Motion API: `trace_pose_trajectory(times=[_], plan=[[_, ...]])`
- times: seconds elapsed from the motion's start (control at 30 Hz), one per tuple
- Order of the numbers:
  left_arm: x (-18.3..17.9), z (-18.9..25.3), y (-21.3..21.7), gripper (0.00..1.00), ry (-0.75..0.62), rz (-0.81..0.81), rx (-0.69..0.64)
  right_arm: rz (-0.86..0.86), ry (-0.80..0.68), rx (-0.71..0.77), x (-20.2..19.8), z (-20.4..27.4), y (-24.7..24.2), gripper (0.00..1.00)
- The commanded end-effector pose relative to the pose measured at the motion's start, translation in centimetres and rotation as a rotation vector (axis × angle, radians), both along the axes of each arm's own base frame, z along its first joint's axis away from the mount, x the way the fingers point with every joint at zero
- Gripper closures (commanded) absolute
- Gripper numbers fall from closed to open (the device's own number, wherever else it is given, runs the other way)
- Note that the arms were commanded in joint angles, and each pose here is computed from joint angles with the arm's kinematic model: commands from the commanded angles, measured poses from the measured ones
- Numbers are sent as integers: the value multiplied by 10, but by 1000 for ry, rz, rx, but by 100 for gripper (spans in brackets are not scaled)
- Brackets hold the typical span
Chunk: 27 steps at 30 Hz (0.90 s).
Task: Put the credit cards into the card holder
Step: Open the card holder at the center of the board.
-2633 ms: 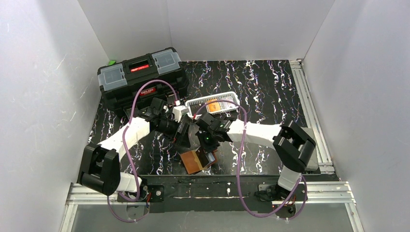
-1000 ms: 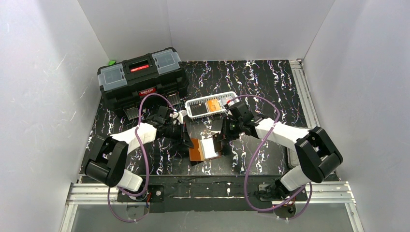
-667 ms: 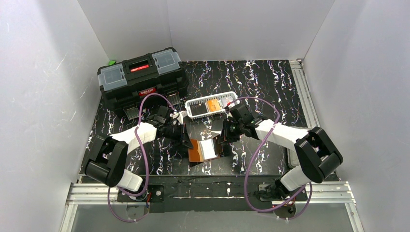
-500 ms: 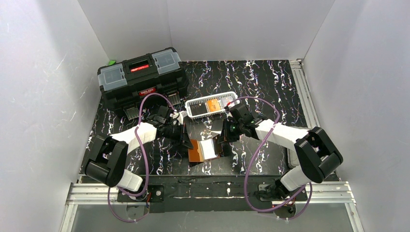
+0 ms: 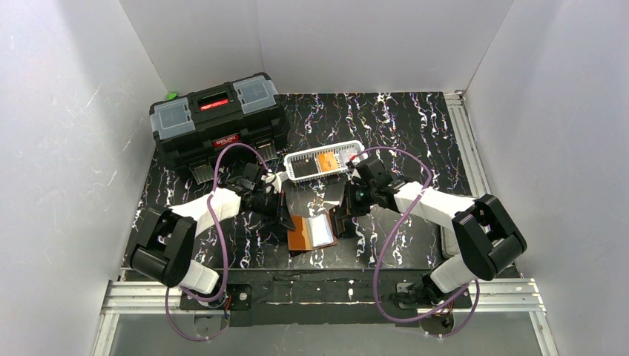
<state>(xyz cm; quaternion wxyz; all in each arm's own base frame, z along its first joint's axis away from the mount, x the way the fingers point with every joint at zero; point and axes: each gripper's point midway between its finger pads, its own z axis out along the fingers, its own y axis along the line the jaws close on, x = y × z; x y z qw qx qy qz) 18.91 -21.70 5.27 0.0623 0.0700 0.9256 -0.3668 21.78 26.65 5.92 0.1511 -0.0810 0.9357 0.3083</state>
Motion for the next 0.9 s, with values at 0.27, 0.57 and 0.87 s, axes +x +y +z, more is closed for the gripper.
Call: trace_pose_trajectory(times=[0.27, 0.57, 0.87], plan=[[0, 11, -4, 100, -18, -12, -11, 24, -60, 101, 2, 39, 11, 99], [-1, 12, -3, 100, -19, -10, -10, 12, -85, 102, 5, 46, 10, 99], [-2, 11, -3, 100, -18, -10, -10, 35, -31, 101, -2, 26, 23, 99]])
